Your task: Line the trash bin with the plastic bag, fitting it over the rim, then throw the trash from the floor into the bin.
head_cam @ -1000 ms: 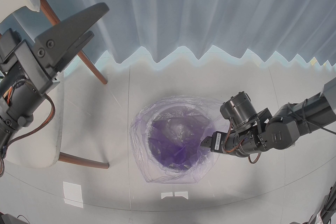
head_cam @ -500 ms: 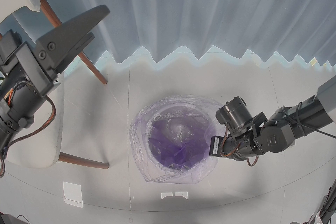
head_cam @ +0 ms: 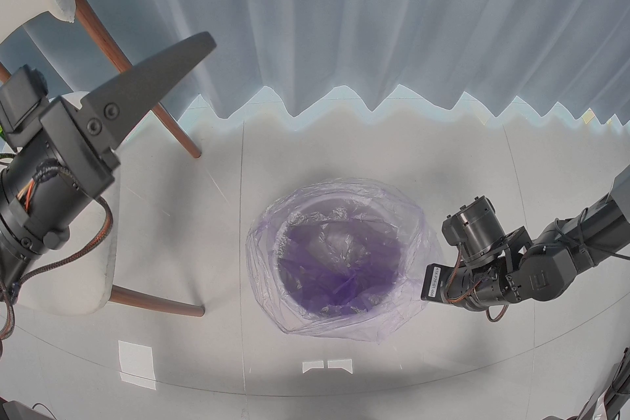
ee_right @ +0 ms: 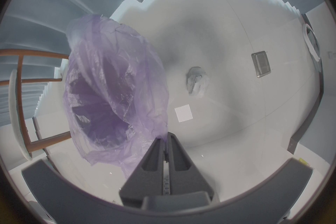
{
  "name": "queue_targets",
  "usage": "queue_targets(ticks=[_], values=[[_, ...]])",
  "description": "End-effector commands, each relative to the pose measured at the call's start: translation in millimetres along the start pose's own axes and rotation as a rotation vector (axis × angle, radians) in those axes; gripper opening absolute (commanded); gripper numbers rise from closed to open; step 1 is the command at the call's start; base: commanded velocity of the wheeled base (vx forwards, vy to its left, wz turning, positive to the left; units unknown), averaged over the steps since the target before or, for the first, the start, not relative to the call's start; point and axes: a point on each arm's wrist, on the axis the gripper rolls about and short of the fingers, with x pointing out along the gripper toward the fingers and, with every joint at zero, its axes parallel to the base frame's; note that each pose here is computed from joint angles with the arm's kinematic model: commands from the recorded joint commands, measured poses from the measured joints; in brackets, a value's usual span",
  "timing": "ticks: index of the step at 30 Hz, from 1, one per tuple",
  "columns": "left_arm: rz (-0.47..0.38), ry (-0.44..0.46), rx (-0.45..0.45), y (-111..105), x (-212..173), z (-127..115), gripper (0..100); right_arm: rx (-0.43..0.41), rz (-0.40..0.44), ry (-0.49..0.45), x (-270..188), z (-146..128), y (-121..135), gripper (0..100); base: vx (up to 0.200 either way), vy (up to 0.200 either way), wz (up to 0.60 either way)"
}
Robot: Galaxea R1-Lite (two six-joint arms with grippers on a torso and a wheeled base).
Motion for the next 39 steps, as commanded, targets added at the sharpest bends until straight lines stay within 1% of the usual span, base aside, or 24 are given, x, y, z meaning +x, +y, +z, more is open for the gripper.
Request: queue_targets(ticks=[1, 5, 10, 14, 15, 16, 19, 27, 30, 31, 36, 39], values=[[0.007, -0.018, 0.007, 1, 3, 5, 100, 0.009, -0.033, 0.029, 20, -10, -12, 0, 0.0, 0.0, 0.0], [0.014, -0.036, 0.01, 3, 4, 10, 100, 0.011, -0.027, 0.04, 38, -15, -12, 0, 0.0, 0.0, 0.0], [0.017, -0.033, 0.011, 4, 3, 9, 100, 0.009, -0.043, 0.056, 66, -23, -14, 0, 0.0, 0.0, 0.0], [0.014, -0.028, 0.011, 3, 3, 8, 100, 0.022, -0.032, 0.035, 90, -27, -15, 0, 0.0, 0.0, 0.0], [0.014, -0.028, 0.011, 3, 3, 8, 100, 0.022, -0.032, 0.035, 90, -27, -15, 0, 0.0, 0.0, 0.0], [0.015, -0.027, 0.011, 3, 3, 7, 100, 0.023, -0.028, 0.028, 101, -30, -15, 0, 0.0, 0.0, 0.0], [0.015, -0.027, 0.011, 3, 3, 7, 100, 0.024, -0.031, 0.032, 113, -35, -17, 0, 0.0, 0.0, 0.0], [0.016, -0.021, 0.01, 3, 2, 6, 100, 0.038, -0.023, 0.027, 114, -36, -17, 0, 0.0, 0.0, 0.0], [0.016, -0.019, 0.009, 3, 2, 5, 100, 0.048, 0.001, 0.001, 112, -37, -17, 0, 0.0, 0.0, 0.0], [0.016, -0.019, 0.009, 3, 2, 5, 100, 0.045, 0.003, -0.002, 111, -39, -19, 100, 0.0, 0.0, 0.0], [0.014, -0.02, 0.009, 3, 2, 5, 100, 0.049, 0.031, -0.03, 103, -43, -21, 100, 0.0, 0.0, 0.0], [0.014, -0.02, 0.009, 3, 2, 5, 100, 0.052, 0.093, -0.082, 70, -43, -21, 100, 0.0, 0.0, 0.0]])
